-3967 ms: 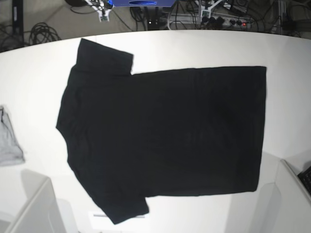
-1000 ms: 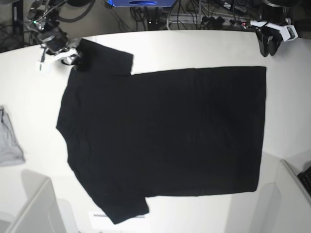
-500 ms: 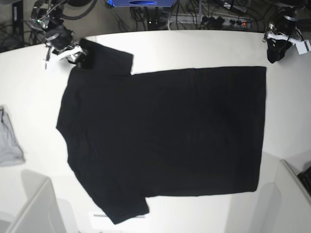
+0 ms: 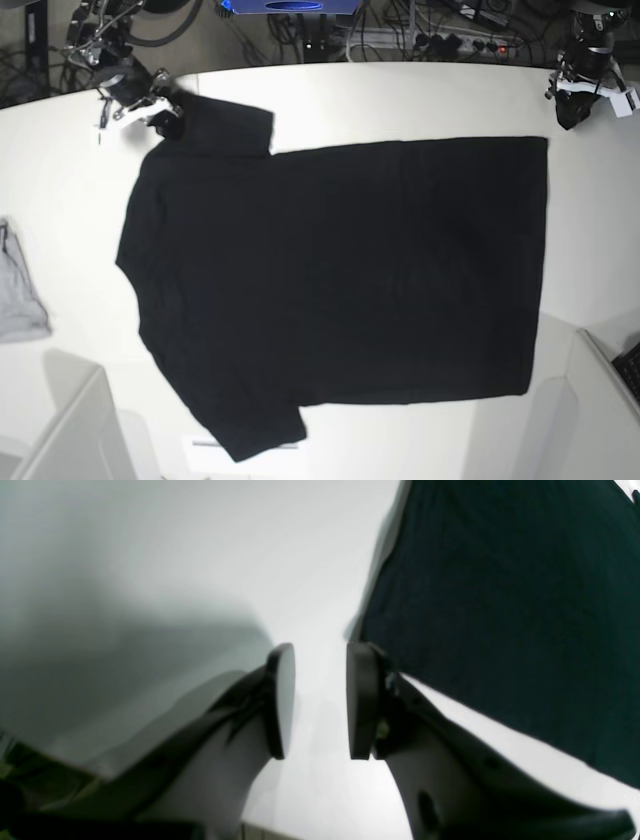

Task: Fold the T-shirt properly
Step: 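Grasp the opposite shoulder corner with the left gripper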

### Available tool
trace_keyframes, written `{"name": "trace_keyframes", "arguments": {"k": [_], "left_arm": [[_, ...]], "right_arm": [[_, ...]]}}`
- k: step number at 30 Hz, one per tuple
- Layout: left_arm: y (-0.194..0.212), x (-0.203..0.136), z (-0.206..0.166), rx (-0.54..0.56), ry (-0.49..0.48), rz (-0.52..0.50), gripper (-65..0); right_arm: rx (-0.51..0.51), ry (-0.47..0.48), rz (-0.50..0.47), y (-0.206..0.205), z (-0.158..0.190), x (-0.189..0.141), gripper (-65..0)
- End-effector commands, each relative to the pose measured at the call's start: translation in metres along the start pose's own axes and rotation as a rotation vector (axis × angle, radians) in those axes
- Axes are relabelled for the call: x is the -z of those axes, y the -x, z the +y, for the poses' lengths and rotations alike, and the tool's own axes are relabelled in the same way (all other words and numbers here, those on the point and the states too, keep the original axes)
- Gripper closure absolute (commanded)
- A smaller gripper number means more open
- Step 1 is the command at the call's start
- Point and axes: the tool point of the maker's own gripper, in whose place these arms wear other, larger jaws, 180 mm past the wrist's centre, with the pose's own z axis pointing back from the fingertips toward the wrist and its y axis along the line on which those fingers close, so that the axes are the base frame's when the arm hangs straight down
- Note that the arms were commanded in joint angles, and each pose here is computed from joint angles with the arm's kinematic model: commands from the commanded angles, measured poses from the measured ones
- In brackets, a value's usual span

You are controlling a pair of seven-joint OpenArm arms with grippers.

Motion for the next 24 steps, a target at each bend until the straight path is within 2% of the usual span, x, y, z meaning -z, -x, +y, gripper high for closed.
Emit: {"name": "trace_keyframes", "arguments": {"k": [1,5,10,13,24], "left_arm": [[-0.015,0.000,-0.005,0.012,0.024,-0.045,-17.6],[-0.015,0.010,-0.003,-0.021,0.022,-0.053,-17.6],[-0.003,0.026,-0.005,-0.057,0.031,0.024,-17.6],[-0.001,0.033,-0.007,-0.075,0.037,0.037,-17.6],[0.003,0.043,-0.022,-0.071,0.077,0.052,-17.6]], "right_arm": [[-0.022,0.076,0.076,0.016,-0.016,-0.003,0.0],[-0.024,0.074,0.075,0.015,-0.015,-0.003,0.0],[-0.024,0.074,0.075,0.015,-0.015,-0.003,0.0],[-0.024,0.074,0.075,0.015,-0.015,-0.003,0.0],[-0.025,0.073,0.075,0.015,-0.015,-0.003,0.0]]}}
